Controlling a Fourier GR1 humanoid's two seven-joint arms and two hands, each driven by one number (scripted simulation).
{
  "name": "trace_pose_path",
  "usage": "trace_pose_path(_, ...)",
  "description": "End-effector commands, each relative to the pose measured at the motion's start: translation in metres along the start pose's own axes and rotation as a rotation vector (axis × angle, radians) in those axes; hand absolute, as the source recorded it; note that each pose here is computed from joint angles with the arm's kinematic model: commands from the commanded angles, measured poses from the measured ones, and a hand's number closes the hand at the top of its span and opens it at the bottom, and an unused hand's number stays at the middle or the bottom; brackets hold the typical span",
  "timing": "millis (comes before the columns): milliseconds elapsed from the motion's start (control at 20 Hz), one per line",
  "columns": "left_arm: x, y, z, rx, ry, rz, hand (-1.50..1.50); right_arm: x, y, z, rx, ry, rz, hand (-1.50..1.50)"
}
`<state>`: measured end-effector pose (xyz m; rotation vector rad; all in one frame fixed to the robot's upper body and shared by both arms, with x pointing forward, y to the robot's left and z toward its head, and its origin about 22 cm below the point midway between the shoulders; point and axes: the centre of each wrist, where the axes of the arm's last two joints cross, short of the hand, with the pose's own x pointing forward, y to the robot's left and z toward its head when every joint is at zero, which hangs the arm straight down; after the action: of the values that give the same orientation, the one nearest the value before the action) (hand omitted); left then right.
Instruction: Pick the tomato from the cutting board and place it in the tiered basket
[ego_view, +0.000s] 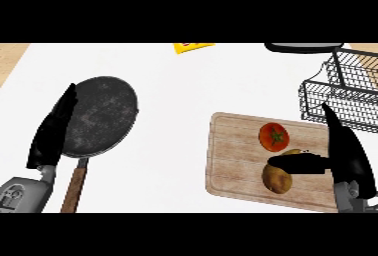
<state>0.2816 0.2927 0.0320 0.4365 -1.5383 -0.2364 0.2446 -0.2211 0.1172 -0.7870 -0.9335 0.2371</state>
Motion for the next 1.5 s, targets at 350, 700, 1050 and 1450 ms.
trace_pose_path(350, -0.005, 0.002, 0.014, -0.007, -0.002, 0.014, 0.00, 0.019, 0.015, 0.009, -0.061, 0.175, 0.087, -1.50)
trace_pose_path(700, -0.013, 0.001, 0.014, -0.005, 0.017, 0.005, 0.00, 0.010, 0.033, -0.004, -0.004, 0.212, 0.066, -1.50)
trace_pose_path(1050, 0.000, 0.006, 0.005, 0.004, 0.013, -0.014, 0.00, -0.003, 0.044, -0.001, 0.017, 0.230, 0.074, -1.50)
trace_pose_path(1450, -0.002, 0.013, -0.021, 0.006, -0.006, 0.007, 0.00, 0.021, 0.070, -0.025, 0.032, 0.216, 0.050, -1.50)
